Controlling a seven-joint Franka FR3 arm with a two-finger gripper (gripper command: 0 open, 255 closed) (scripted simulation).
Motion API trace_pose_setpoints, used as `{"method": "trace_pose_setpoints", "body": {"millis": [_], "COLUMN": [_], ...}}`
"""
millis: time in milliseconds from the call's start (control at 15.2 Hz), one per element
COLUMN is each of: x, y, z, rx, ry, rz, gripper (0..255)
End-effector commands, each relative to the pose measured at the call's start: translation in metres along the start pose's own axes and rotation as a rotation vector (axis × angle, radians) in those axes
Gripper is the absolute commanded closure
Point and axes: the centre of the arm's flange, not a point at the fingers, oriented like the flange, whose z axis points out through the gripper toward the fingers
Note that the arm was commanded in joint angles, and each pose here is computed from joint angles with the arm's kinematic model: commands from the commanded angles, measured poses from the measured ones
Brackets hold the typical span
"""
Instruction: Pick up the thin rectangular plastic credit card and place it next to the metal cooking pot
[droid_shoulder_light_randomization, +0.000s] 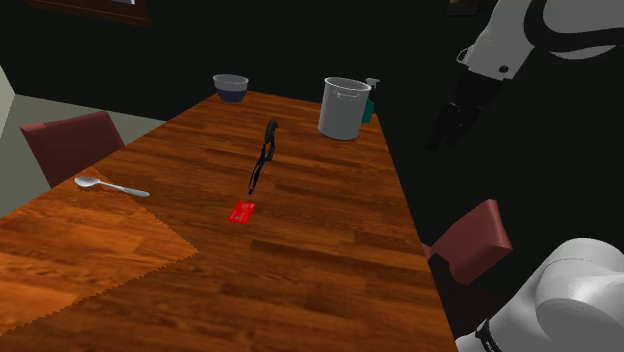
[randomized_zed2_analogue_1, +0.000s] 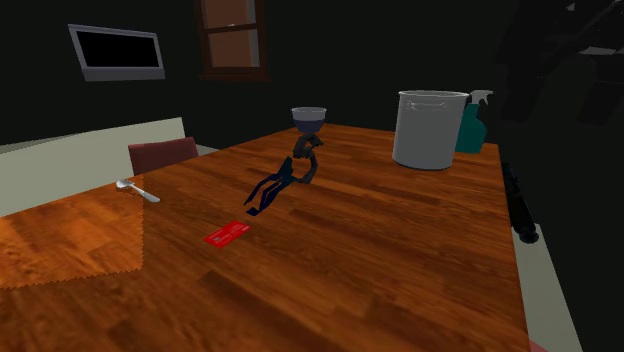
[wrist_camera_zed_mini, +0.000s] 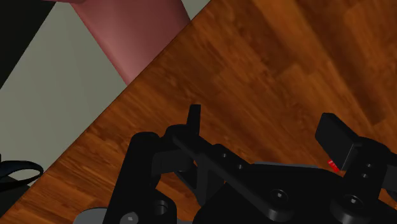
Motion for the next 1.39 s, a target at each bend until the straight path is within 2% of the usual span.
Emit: {"method": "trace_pose_setpoints", "body": {"millis": [0,660,1320], "x": [0.000,0.014,0.057], "y": [0.000,-0.120,-0.229], "z": [0.000,0.073,0.151], "rx": [0.000,-0.078,-0.157], "ry": [0.000,0.126,0.251], "rz": [0.000,0.175,0.351], "gripper": [0,0,0]}}
